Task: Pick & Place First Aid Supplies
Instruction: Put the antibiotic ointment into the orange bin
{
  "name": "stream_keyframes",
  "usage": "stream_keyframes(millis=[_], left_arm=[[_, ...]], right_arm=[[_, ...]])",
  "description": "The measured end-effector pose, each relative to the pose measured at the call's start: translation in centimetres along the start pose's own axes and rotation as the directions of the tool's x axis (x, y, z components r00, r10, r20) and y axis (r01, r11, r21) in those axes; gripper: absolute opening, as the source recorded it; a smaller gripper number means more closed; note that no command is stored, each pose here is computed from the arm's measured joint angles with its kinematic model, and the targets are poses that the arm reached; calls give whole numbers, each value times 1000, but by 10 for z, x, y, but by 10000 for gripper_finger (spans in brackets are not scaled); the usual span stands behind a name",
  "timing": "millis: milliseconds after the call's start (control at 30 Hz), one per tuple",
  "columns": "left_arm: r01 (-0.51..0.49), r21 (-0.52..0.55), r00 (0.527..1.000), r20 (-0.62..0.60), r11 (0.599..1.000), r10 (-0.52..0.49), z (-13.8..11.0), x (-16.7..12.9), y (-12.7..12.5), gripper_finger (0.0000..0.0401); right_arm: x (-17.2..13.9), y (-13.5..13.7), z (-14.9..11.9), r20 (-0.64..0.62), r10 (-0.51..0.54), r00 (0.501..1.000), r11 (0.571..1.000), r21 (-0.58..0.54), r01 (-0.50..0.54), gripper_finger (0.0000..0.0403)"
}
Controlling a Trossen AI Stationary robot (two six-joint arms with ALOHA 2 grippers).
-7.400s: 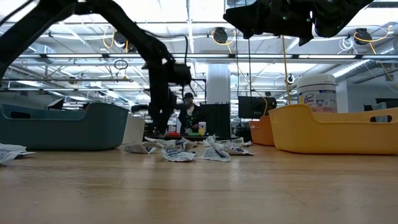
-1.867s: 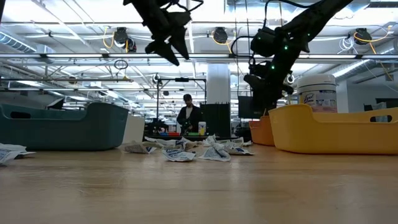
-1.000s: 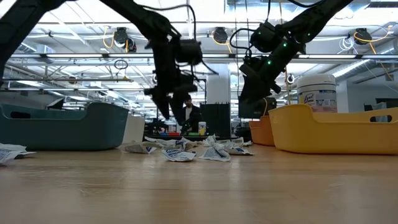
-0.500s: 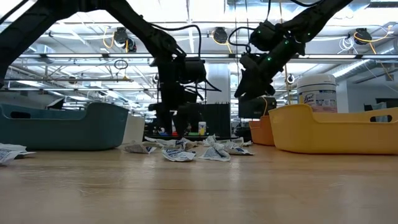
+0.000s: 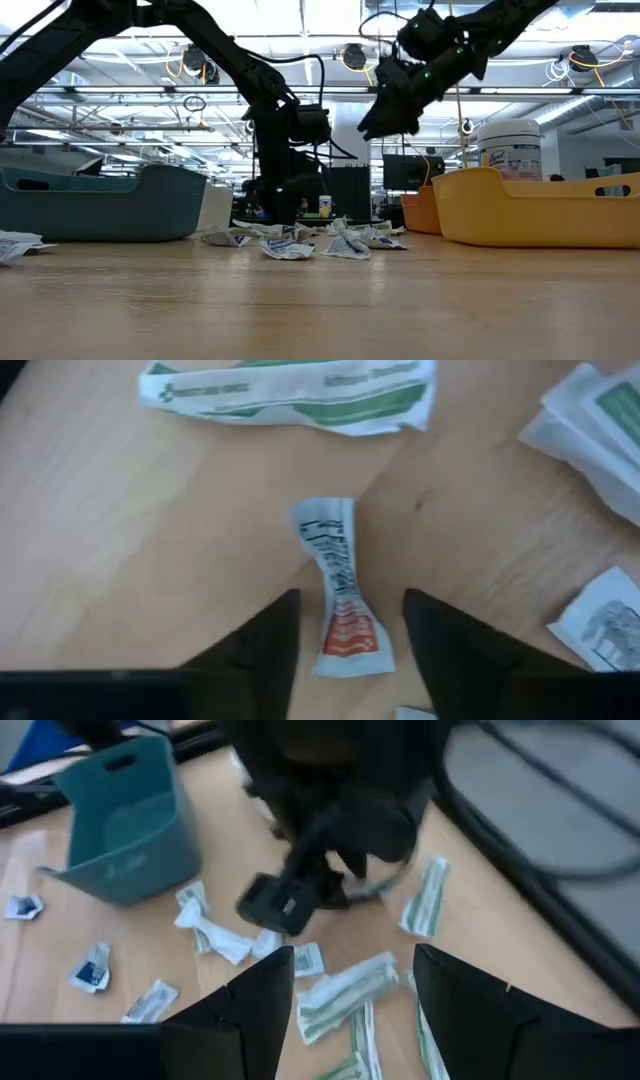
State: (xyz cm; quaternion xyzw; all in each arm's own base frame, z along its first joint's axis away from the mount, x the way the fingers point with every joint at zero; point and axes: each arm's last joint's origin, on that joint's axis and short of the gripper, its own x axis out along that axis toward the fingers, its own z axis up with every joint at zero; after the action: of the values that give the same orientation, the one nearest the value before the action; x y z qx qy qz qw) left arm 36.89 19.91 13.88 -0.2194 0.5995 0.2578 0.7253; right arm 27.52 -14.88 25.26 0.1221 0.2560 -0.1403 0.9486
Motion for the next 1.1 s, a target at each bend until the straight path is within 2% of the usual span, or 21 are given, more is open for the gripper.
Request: stream_keyframes(millis=[200, 267, 433, 500, 667, 767, 933, 1000, 1100], left_arm=[[31, -1, 999, -38, 1000, -31, -3, 0, 0, 34], [36, -4, 998, -54, 999, -36, -4, 0, 1, 11], [88, -21, 988, -125, 996, -90, -12, -10, 5, 3], [116, -22, 986, -118, 993, -118, -14, -21, 5, 3], [177, 29, 984, 27, 984, -178, -9, -63, 5, 1], [180, 62, 978, 98, 982, -186, -9, -83, 6, 1], [190, 132, 945, 244, 973, -218, -8, -119, 5, 1], [187, 162, 921, 315, 969, -230, -8, -131, 4, 1], [205, 227, 847, 446, 952, -289, -12, -146, 3, 0]], right_arm=[[-12, 9, 13, 104, 21, 994, 995, -97, -11, 201], [-18, 10, 16, 117, 19, 993, 996, -87, -9, 201], [-29, 12, 22, 170, 18, 985, 997, -70, -6, 201], [-31, 13, 24, 188, 22, 982, 997, -77, -8, 201], [-34, 14, 27, 210, 29, 977, 997, -80, -13, 201], [-34, 14, 27, 206, 30, 978, 997, -72, -16, 201], [-34, 14, 27, 212, 38, 976, 999, -34, -32, 201], [-34, 15, 28, 216, 72, 974, 997, -30, -67, 201], [-35, 17, 29, 218, 134, 967, 991, -38, -128, 201]])
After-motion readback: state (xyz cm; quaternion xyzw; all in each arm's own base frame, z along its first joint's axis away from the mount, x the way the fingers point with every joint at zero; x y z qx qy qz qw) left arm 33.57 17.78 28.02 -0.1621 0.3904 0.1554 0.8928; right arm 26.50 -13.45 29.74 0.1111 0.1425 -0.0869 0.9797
